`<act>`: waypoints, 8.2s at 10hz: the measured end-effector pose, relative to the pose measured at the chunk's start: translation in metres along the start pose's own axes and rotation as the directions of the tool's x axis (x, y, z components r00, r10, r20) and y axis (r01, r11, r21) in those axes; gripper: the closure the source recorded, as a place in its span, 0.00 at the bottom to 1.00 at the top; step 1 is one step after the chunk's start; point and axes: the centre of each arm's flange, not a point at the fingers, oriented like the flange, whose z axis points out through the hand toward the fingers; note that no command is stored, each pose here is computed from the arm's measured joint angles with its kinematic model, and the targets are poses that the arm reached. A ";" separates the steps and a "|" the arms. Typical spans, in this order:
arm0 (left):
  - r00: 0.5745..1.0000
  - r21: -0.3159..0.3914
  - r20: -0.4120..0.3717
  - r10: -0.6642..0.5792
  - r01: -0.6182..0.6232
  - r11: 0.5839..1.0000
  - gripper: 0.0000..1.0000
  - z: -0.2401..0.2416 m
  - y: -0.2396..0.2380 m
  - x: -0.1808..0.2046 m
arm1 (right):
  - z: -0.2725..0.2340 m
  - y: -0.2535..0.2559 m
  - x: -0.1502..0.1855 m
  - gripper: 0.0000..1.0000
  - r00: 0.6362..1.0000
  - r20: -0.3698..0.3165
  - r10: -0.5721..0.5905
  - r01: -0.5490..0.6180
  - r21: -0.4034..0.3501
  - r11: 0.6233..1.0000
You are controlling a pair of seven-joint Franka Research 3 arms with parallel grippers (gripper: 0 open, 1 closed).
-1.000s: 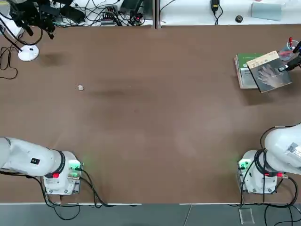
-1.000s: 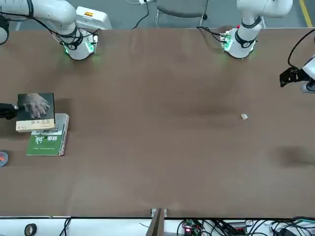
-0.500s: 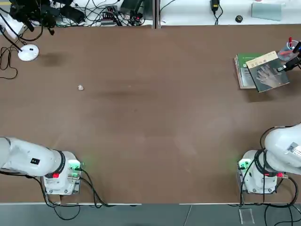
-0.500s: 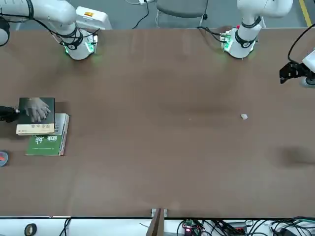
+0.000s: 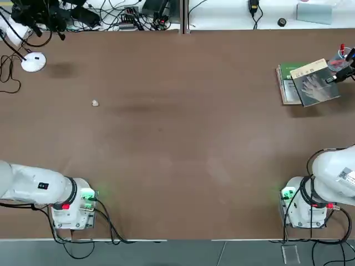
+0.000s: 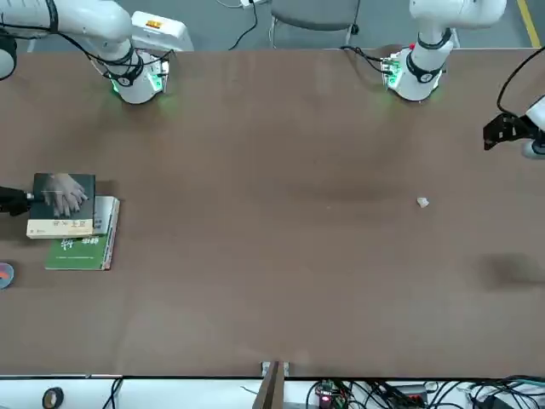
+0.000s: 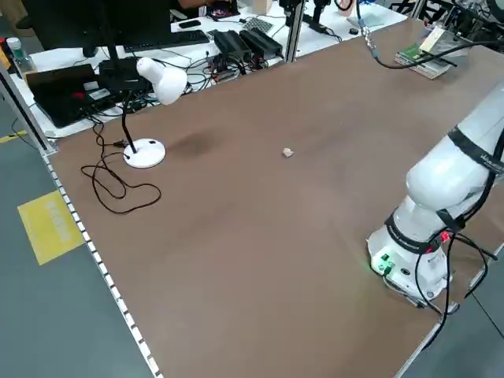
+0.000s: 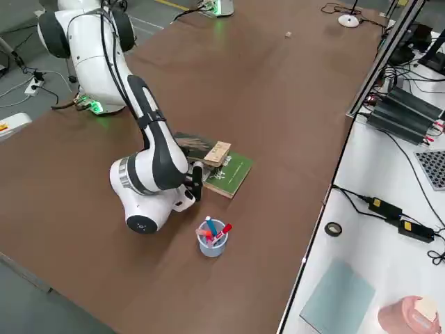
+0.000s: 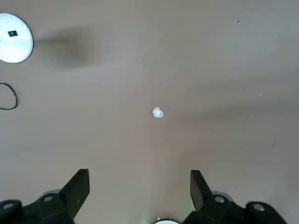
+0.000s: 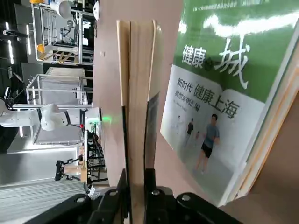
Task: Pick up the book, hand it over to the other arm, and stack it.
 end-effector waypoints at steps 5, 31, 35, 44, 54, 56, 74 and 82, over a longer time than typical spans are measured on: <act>1.000 0.006 -0.008 0.014 -0.014 1.000 0.04 0.005 0.009 0.009 | -0.004 0.005 0.006 0.84 0.999 -0.046 -0.005 0.003 -0.038 0.999; 1.000 -0.004 -0.009 0.030 -0.030 1.000 0.04 0.005 0.015 0.010 | 0.031 0.042 0.029 0.85 0.985 -0.172 0.016 -0.027 -0.066 0.997; 1.000 -0.004 -0.009 0.030 -0.030 1.000 0.04 0.005 0.015 0.010 | 0.030 0.043 0.029 0.78 0.984 -0.175 0.017 -0.030 -0.071 0.997; 0.999 -0.004 -0.010 0.031 -0.031 1.000 0.04 0.005 0.015 0.010 | 0.015 0.047 0.015 0.07 0.981 -0.188 0.049 -0.069 -0.104 0.992; 0.998 -0.002 -0.050 0.028 -0.028 1.000 0.00 -0.014 0.014 0.011 | -0.023 -0.009 0.031 0.00 0.975 -0.140 0.173 -0.197 -0.187 0.962; 0.998 -0.002 -0.064 0.028 -0.028 1.000 0.00 -0.021 0.013 0.011 | -0.036 -0.045 0.052 0.00 0.974 -0.113 0.198 -0.222 -0.273 0.936; 0.997 -0.003 -0.071 0.013 -0.013 1.000 0.00 -0.041 0.005 0.007 | 0.062 -0.329 0.180 0.00 0.935 -0.195 0.296 -0.331 -0.779 0.533; 0.998 -0.015 -0.048 -0.043 0.042 0.999 0.00 -0.052 -0.022 -0.012 | 0.143 -0.518 0.163 0.00 0.932 -0.292 0.214 -0.357 -0.845 0.399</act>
